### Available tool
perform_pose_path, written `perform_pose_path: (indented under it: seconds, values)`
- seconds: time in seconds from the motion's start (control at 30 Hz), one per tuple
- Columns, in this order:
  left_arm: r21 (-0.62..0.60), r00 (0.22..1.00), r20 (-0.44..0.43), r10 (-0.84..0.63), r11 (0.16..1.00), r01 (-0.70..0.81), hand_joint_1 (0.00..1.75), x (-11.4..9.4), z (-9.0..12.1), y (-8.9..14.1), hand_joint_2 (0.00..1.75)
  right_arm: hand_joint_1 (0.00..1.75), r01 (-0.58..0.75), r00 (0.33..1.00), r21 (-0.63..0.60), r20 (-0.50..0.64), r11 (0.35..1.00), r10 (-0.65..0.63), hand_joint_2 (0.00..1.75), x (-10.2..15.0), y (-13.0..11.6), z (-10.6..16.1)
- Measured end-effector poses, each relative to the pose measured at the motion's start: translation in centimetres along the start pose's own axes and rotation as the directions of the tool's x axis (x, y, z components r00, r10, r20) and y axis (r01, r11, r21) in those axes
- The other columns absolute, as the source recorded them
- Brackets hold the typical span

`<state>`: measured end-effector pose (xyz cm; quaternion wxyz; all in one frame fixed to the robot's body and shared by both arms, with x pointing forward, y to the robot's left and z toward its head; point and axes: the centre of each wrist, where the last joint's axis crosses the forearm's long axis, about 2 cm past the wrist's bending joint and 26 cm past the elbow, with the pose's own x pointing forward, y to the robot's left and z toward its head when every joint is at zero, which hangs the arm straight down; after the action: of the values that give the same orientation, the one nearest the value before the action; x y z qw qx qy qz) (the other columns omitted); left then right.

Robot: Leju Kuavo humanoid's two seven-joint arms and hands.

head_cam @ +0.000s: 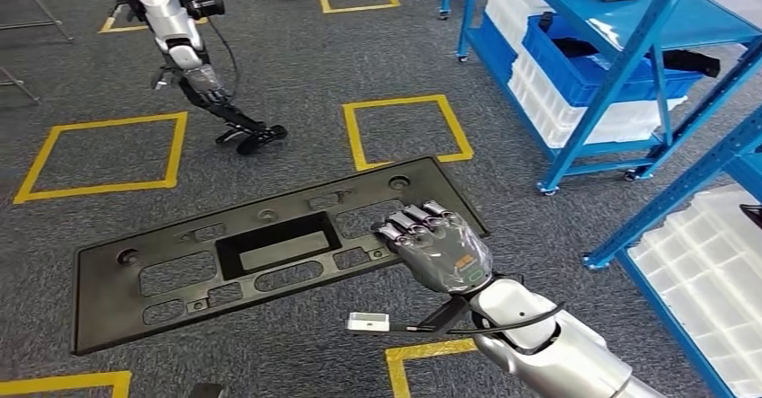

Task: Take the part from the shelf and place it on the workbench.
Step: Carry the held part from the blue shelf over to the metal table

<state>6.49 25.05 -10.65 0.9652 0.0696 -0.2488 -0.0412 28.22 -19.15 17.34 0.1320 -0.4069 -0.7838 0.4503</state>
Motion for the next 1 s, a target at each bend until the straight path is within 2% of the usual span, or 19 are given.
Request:
perform_pose_path:
  seconds: [0.67, 1.0]
  values:
    - [0.013, 1.000, 0.007, -0.017, 1.000, 0.017, 0.00, 1.0, -0.4, 0.4, 1.75, 1.75, -0.018, 1.000, 0.004, -0.001, 1.000, 0.018, 1.75, 0.0, 0.0, 1.0]
    - [0.015, 1.000, 0.009, -0.026, 1.000, 0.026, 0.00, 1.2, -0.5, 0.6, 1.75, 1.75, -0.030, 1.000, -0.015, 0.008, 0.999, 0.030, 1.75, 0.0, -0.3, 0.5]
